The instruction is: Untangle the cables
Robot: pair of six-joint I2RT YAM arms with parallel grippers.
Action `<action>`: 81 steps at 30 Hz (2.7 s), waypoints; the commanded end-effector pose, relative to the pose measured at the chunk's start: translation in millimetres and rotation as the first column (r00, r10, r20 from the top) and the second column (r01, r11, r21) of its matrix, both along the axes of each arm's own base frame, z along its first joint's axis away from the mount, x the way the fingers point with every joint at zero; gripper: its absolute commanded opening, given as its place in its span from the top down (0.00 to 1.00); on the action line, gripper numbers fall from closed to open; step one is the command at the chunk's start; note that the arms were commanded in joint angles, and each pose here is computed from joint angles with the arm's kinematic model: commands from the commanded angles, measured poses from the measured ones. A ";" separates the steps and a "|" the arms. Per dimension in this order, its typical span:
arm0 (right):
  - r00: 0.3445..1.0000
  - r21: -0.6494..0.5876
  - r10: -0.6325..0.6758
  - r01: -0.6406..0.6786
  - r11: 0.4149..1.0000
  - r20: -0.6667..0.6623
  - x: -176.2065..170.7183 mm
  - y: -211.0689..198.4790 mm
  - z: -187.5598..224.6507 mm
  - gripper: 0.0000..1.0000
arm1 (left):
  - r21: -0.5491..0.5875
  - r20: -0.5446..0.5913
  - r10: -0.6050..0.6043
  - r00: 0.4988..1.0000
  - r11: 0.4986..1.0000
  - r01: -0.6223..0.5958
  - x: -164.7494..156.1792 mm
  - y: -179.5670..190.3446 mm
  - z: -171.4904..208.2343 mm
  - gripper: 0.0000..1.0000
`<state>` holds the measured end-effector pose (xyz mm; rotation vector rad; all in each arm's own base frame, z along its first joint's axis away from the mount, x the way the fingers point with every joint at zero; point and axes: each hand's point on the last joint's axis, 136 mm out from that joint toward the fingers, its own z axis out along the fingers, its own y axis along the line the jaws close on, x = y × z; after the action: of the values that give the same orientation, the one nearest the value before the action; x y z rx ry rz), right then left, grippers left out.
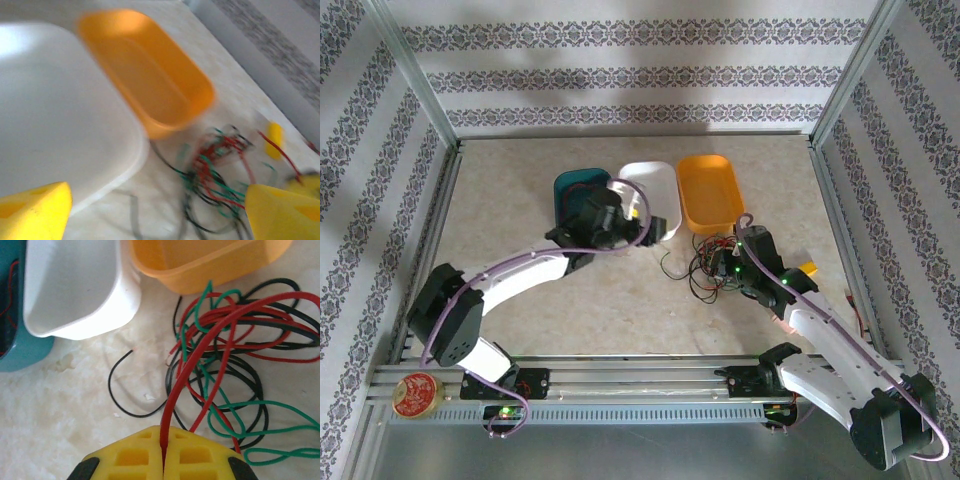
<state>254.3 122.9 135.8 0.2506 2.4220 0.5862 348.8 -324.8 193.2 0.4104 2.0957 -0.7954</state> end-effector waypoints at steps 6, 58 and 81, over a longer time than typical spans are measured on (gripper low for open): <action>0.968 0.196 0.157 -0.195 0.961 0.197 3.0 32.3 92.8 1.00 | -0.099 -0.068 -0.218 0.974 0.973 0.211 -32.2 -83.9 -55.5 0.11; 0.695 0.297 -0.067 -0.217 0.930 0.716 9.4 -12.9 353.5 1.00 | 0.248 -0.340 -0.115 0.933 0.946 0.207 -97.5 10.2 -208.4 0.88; 0.593 0.267 0.042 -0.423 0.866 0.804 0.0 13.2 414.7 1.00 | 0.282 -0.343 -0.030 0.939 0.950 0.133 -122.7 54.0 -226.5 0.34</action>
<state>274.5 135.1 499.8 -0.0604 1.6134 1.0746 259.5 -324.3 31.4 0.5981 2.2701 -0.8079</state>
